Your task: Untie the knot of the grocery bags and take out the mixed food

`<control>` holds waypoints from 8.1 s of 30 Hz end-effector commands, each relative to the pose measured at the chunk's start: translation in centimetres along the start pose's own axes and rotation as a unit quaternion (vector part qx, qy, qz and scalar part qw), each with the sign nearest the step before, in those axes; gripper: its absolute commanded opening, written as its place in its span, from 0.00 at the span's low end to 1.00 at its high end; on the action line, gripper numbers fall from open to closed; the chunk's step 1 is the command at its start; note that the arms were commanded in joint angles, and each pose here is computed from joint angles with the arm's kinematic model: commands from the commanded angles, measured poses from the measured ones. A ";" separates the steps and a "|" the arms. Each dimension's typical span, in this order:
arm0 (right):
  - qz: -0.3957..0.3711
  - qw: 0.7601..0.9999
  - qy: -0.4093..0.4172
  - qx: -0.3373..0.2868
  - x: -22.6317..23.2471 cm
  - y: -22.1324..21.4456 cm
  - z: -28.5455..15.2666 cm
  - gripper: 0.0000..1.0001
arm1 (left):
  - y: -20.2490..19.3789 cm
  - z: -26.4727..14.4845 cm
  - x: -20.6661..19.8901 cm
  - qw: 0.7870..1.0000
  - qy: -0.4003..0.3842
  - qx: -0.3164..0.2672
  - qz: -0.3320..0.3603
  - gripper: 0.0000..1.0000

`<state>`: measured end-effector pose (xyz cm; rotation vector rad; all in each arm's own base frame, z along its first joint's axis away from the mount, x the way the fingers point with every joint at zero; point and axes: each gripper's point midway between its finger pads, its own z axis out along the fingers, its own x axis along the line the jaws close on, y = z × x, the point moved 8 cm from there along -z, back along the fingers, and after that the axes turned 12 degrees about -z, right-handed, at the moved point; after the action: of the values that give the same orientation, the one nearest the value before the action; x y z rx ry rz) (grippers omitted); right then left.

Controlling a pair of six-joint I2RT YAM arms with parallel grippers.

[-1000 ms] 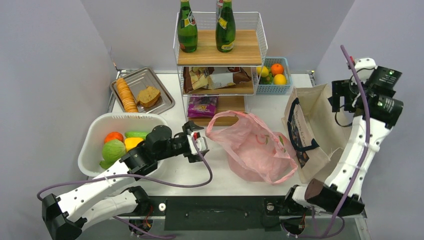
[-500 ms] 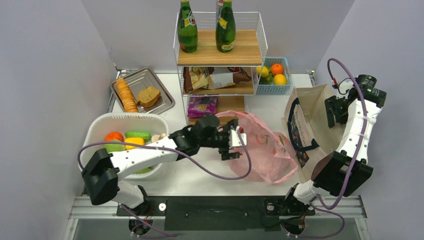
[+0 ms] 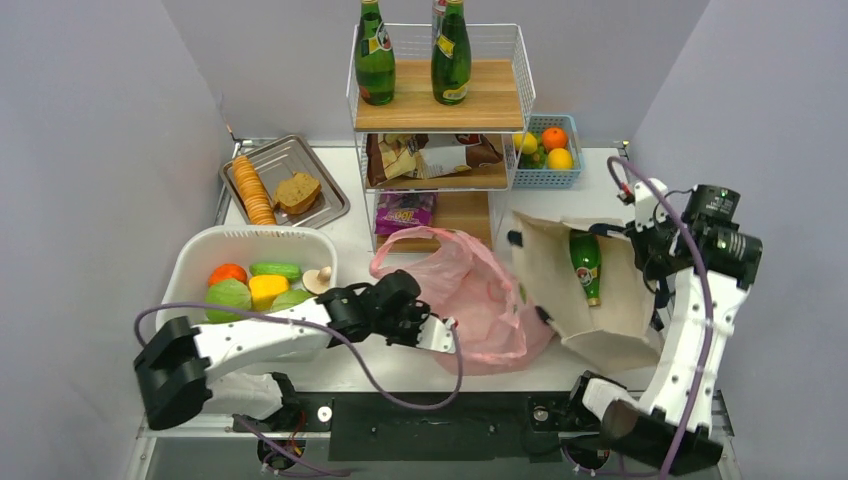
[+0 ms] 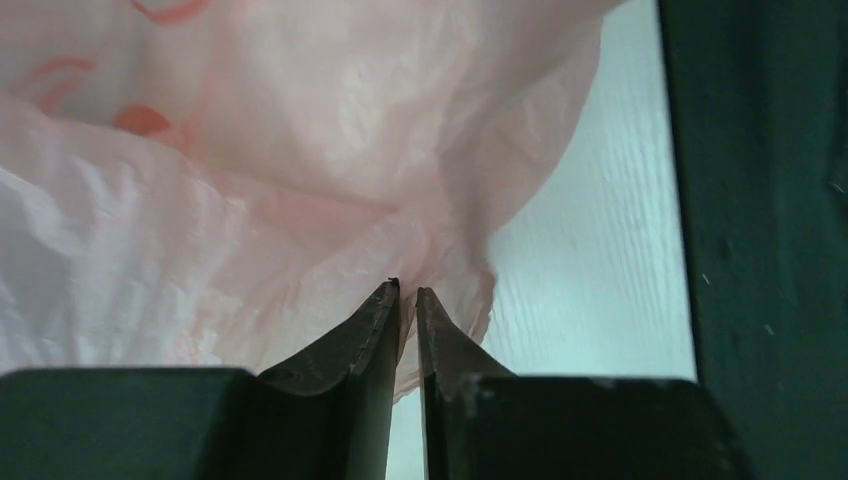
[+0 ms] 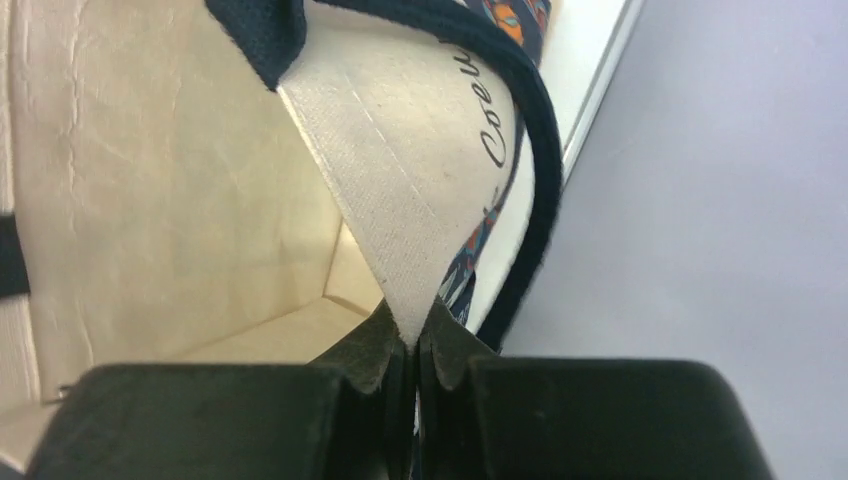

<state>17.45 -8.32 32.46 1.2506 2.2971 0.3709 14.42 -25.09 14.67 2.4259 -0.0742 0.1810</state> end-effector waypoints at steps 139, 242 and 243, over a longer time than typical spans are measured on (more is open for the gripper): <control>-0.077 0.990 0.118 -0.027 -4.1 -2.8 11.3 0.00 | 10.6 -7.6 8.9 0.973 0.137 -0.147 -0.114 0.62; -0.145 0.977 0.130 -0.086 -4.0 -2.8 9.3 0.00 | 13.5 -8.6 13.1 0.963 0.174 -0.190 -0.077 0.62; -0.144 0.977 0.127 -0.094 -4.1 -2.6 8.9 0.00 | 13.6 -8.6 13.1 0.963 0.173 -0.192 -0.077 0.62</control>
<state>22.86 -13.86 21.74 0.8774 2.6295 0.5801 25.03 -29.90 29.35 2.0880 0.2289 0.4495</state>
